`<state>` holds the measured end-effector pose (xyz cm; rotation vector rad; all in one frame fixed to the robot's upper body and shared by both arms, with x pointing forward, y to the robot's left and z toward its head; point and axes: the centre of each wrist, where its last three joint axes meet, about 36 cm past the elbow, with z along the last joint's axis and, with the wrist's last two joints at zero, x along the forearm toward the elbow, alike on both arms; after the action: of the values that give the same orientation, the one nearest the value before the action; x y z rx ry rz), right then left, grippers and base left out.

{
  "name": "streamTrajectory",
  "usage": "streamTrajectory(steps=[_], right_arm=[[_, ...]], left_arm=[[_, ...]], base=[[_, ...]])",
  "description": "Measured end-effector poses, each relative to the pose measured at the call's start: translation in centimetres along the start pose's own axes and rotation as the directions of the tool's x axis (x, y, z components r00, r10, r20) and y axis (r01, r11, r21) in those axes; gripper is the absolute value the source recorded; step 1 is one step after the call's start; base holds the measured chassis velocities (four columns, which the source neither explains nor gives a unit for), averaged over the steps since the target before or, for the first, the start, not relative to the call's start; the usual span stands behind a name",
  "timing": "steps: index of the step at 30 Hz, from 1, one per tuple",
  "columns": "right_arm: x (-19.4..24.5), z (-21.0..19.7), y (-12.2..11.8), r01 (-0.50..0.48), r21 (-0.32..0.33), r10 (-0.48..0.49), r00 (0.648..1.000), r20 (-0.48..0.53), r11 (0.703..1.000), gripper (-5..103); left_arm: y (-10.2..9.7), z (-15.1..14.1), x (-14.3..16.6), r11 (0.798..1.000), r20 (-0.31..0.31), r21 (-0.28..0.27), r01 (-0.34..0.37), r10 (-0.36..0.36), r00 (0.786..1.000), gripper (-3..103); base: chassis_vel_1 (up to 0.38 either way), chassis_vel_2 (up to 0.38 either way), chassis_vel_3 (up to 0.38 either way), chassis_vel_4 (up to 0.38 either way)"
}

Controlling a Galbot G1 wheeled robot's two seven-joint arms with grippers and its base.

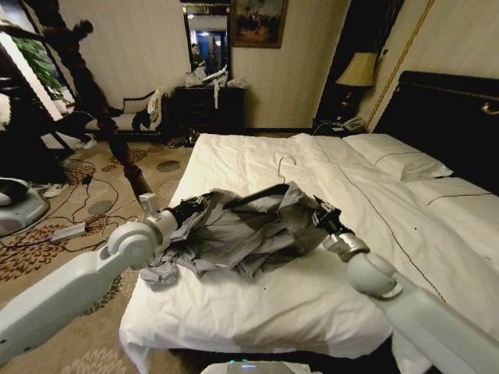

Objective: Pick up the clothes from the bed and hang them on the clothes hanger.

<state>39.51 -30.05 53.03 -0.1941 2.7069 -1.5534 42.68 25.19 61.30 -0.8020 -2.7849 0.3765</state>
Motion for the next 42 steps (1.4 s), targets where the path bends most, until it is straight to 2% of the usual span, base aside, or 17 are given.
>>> streamTrajectory(steps=[5,8,10,11,14,19,25,32,35,38,40,41,42], right_arm=[[-0.9,-1.0,-0.1,0.026,-0.047,-0.027,0.999,-0.019,0.999,18],[-2.0,-2.2,-0.1,0.041,-0.092,-0.043,0.999,-0.018,0.995,18],[-3.7,-3.7,-0.9,0.031,-0.126,-0.031,1.000,-0.003,0.992,18],[-3.7,-3.7,-0.9,0.031,-0.126,-0.031,1.000,-0.003,0.992,18],[-5.5,-5.9,-2.3,0.019,-0.161,-0.015,0.999,0.029,0.987,18],[-7.2,-7.7,-1.7,0.054,-0.197,-0.046,0.998,0.045,0.979,18],[-8.2,-8.7,-0.1,0.082,-0.179,-0.072,0.995,0.063,0.980,18],[-9.0,-8.3,1.0,0.082,-0.155,-0.074,0.995,0.059,0.985,18],[-9.6,-9.0,1.4,0.088,-0.160,-0.077,0.994,0.074,0.983,18],[-10.1,-9.6,1.8,0.089,-0.165,-0.076,0.994,0.079,0.982,18],[-10.3,-9.5,1.9,0.084,-0.170,-0.073,0.995,0.068,0.982,18],[-10.3,-9.5,1.9,0.084,-0.170,-0.073,0.995,0.068,0.982,18],[-10.5,-9.3,1.9,0.079,-0.175,-0.070,0.996,0.056,0.981,18]], left_arm=[[-1.2,-1.6,-0.2,0.999,0.010,-0.006,-0.032,0.032,0.999,0],[-2.1,-3.3,-0.5,0.998,0.022,-0.027,-0.061,0.062,0.998,0],[-2.9,-4.4,-0.9,0.995,0.025,-0.050,-0.084,0.085,0.996,0],[-2.9,-4.4,-0.9,0.995,0.025,-0.050,-0.084,0.085,0.996,0],[-3.0,-5.7,-2.1,0.993,0.026,-0.079,-0.085,0.088,0.996,0],[-3.5,-7.7,-4.7,0.989,0.041,-0.111,-0.099,0.104,0.994,0],[-4.0,-9.9,-7.8,0.982,0.064,-0.150,-0.112,0.123,0.990,0],[-4.6,-11.8,-8.5,0.971,0.070,-0.193,-0.141,0.157,0.985,0],[-5.6,-12.3,-9.2,0.962,0.065,-0.218,-0.165,0.183,0.981,0],[-7.9,-13.1,-9.9,0.948,0.072,-0.240,-0.208,0.231,0.970,0],[-9.3,-13.1,-9.5,0.939,0.065,-0.246,-0.242,0.265,0.962,0],[-9.3,-13.1,-9.5,0.939,0.065,-0.246,-0.242,0.265,0.962,0],[-10.4,-12.7,-8.8,0.929,0.052,-0.251,-0.271,0.292,0.955,0]], base=[[0.000,0.000,0.000,0.000],[0.000,0.000,0.000,0.000],[0.000,0.000,0.000,0.000],[0.000,0.000,0.000,0.000],[0.000,0.000,0.000,0.000],[0.000,0.000,0.000,0.000],[0.000,0.000,0.000,0.000],[0.000,0.000,0.000,0.000],[0.000,0.000,0.000,0.000],[0.000,0.000,0.000,0.000],[0.000,0.000,0.000,0.000],[0.000,0.000,0.000,0.000],[0.000,0.000,0.000,0.000]])
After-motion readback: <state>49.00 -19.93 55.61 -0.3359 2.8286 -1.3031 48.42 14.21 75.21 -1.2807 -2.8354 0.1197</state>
